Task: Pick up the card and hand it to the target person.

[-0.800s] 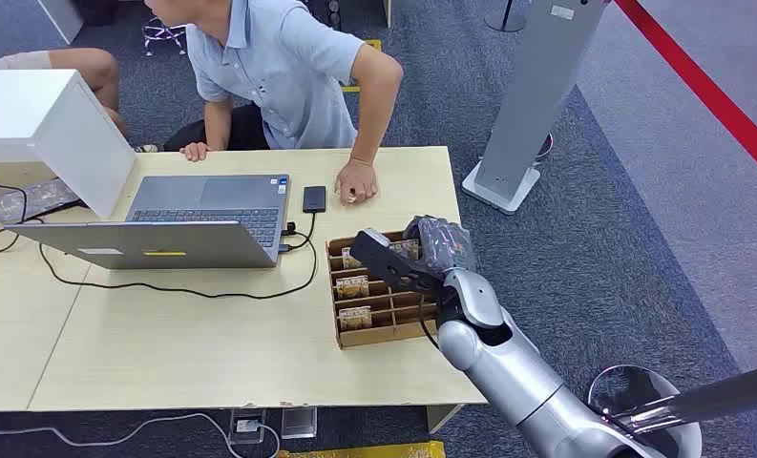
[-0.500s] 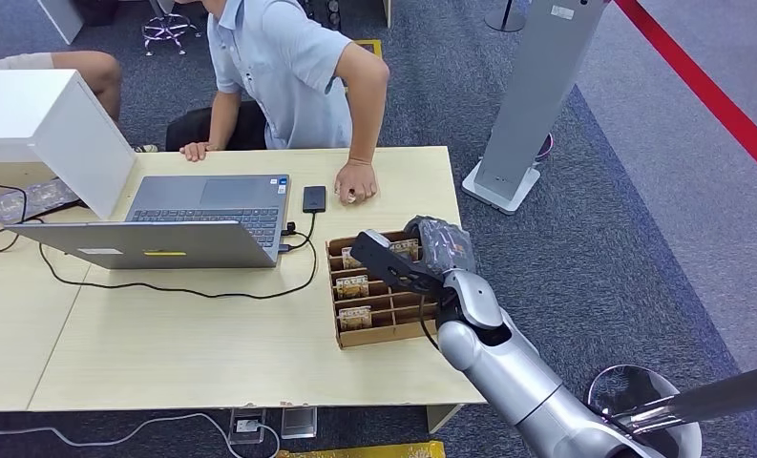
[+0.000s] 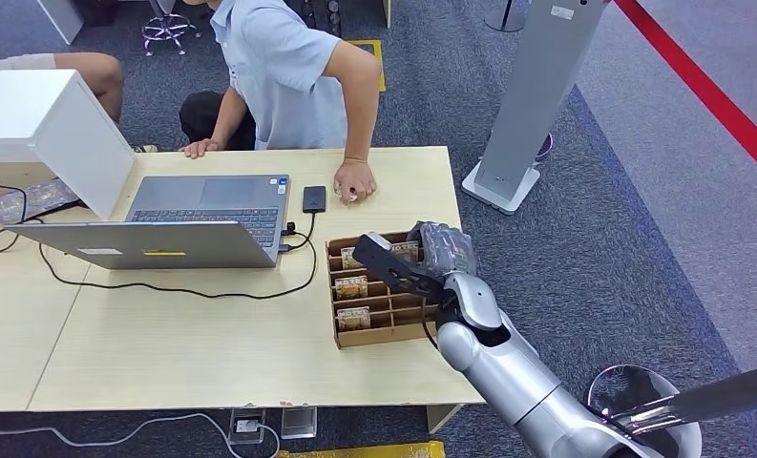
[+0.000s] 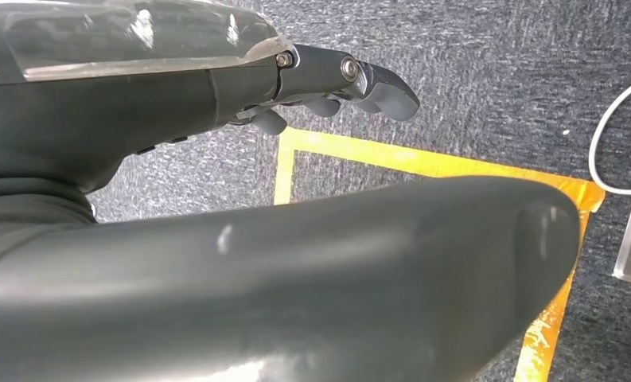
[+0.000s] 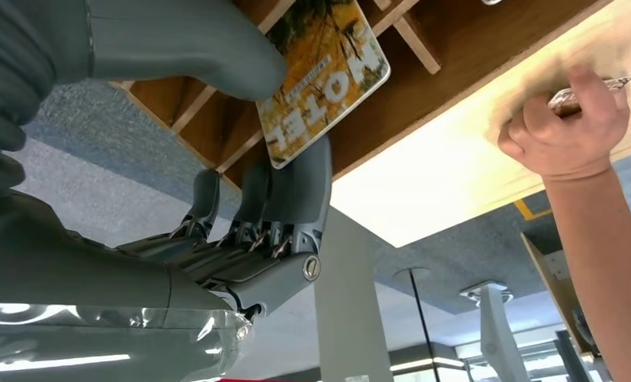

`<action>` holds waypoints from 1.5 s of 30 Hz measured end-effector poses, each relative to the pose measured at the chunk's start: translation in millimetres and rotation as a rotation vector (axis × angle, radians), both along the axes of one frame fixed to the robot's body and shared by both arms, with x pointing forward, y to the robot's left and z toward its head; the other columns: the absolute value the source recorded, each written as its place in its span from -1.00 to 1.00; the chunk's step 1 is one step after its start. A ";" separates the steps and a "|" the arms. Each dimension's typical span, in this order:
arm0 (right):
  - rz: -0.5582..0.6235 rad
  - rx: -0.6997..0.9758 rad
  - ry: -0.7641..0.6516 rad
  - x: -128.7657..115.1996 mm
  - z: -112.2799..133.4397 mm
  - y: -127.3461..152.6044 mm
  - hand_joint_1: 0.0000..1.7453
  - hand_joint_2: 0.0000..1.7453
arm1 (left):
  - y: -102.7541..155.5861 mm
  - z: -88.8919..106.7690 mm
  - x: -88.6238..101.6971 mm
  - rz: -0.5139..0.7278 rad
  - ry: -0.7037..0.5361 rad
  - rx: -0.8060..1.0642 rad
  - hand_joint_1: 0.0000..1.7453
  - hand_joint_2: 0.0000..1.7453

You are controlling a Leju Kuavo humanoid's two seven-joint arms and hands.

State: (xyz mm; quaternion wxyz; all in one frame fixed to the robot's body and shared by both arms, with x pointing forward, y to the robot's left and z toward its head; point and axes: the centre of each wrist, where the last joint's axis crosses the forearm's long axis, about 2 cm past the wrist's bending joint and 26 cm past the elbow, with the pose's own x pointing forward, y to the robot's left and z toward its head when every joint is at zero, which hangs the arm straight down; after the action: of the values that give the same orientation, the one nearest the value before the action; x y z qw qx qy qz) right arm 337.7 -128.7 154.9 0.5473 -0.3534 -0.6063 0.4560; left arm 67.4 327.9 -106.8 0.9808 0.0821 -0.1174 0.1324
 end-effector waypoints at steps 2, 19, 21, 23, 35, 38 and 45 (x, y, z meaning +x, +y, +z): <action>-0.002 -0.002 0.003 0.1 -0.9 -0.4 0.37 1.00 | -0.1 0.0 -0.1 -0.001 0.000 0.000 -1.00 -1.00; 0.007 0.005 0.017 0.2 -3.9 1.9 0.88 1.00 | -1.5 -0.1 0.0 0.000 0.009 0.000 -1.00 -1.00; 0.008 0.005 0.017 0.1 -4.1 2.2 0.88 1.00 | -1.7 -0.1 0.0 0.001 0.011 0.001 -1.00 -1.00; 0.012 0.012 0.012 0.1 -4.0 2.5 0.88 1.00 | -1.9 -0.1 -0.1 0.005 0.013 0.002 -1.00 -1.00; 0.170 0.413 -0.224 -17.5 19.2 0.7 0.88 1.00 | -3.6 -0.3 -1.0 0.046 0.023 0.002 -1.00 -1.00; 0.198 0.497 -0.331 -25.6 28.9 -3.3 0.88 1.00 | -3.9 -0.4 -1.3 0.051 0.025 0.004 -1.00 -1.00; 0.231 0.618 -0.580 -42.0 43.6 -13.6 0.88 1.00 | -4.0 -0.4 -1.7 0.055 0.024 0.010 -1.00 -1.00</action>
State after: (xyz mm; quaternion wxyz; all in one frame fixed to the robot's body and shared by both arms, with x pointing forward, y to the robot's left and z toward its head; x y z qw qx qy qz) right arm 295.8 -142.3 198.5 0.3798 -0.2164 -0.8784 0.1933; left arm 65.7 323.9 -107.3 0.9777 0.0920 -0.1039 0.1579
